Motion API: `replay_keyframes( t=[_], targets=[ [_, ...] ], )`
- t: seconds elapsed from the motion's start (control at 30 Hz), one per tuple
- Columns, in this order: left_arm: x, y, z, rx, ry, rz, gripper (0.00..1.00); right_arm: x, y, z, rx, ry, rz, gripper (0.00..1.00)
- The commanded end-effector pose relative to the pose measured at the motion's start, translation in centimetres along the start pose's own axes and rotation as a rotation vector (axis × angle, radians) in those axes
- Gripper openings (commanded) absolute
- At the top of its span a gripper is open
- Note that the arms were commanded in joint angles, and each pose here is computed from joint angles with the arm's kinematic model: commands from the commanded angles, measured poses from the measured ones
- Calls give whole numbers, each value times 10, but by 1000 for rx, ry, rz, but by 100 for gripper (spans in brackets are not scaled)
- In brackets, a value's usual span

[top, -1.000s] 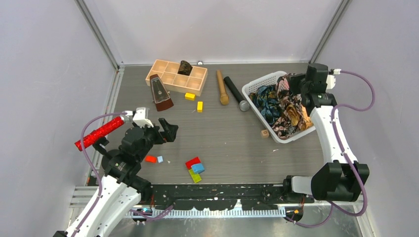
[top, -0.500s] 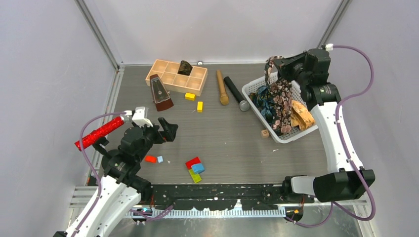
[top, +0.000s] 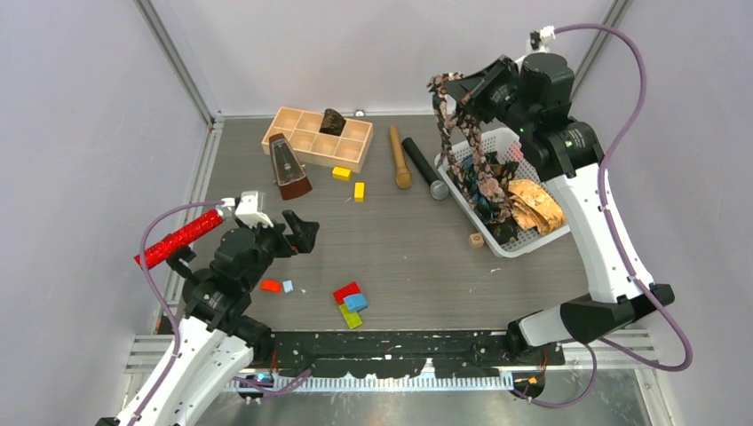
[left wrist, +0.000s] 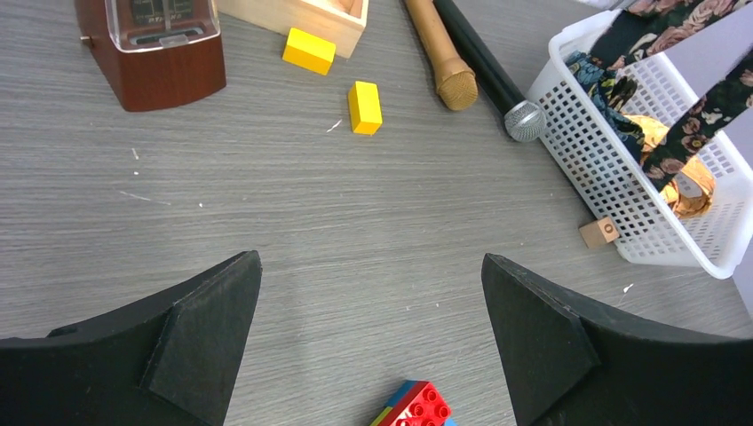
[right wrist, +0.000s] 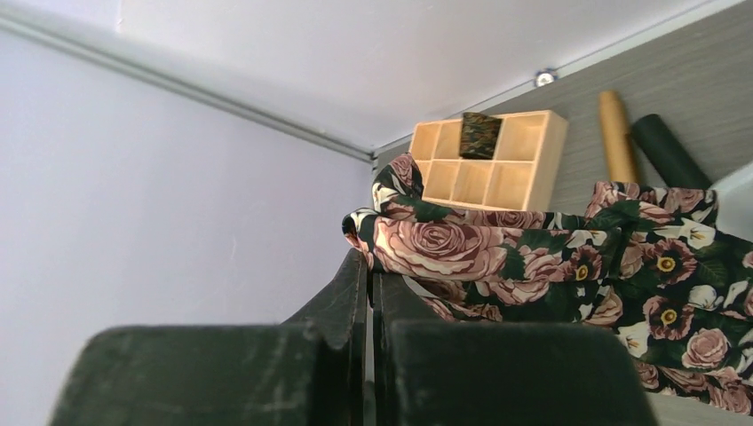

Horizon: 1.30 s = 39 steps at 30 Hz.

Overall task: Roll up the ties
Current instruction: Pick up the tie from the bin, then close the tie at the center of the board.

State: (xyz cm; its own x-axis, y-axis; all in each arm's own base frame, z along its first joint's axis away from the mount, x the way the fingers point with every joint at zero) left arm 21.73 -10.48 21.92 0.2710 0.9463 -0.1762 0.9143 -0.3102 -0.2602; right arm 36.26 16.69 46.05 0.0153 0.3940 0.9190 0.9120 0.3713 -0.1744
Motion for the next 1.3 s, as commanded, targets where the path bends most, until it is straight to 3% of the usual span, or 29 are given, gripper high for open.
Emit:
replay_keyframes(
  t=[0.0, 0.37, 0.53, 0.83, 1.03, 1.1, 1.27],
  targets=[
    [-4, -10, -30, -80, -13, 12, 98, 41, -11, 12, 26, -93, -85, 1],
    [12, -19, -27, -55, -15, -87, 98, 96, -18, 71, 214, -193, -205, 0],
    [21, -24, -25, -5, -8, -151, 99, 109, -15, 110, 296, -233, -222, 1],
    [29, -36, -32, -27, -20, -201, 99, 108, -15, 168, 390, -281, -221, 0],
    [33, -44, -38, -52, -29, -224, 97, 80, -20, 192, 454, -313, -181, 0],
    [34, -47, -38, -56, -31, -227, 97, 34, -10, 213, 510, -338, -101, 0],
    [36, -51, -38, -61, -35, -239, 96, -32, -1, 254, 615, -293, -62, 6]
  ],
)
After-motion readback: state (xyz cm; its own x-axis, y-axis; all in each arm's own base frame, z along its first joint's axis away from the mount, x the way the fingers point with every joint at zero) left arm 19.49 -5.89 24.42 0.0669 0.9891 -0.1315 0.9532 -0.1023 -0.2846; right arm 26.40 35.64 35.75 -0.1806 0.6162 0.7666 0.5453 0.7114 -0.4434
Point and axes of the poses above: each gripper's point midway between its finger pads, its own y axis out along the fingers, its own x axis along the line the jaws close on, z = x × y, the point moved 2 cm from there along -y, back along the fingers, and after that the axes turned 15 degrees about y, right-handed, at the moved point
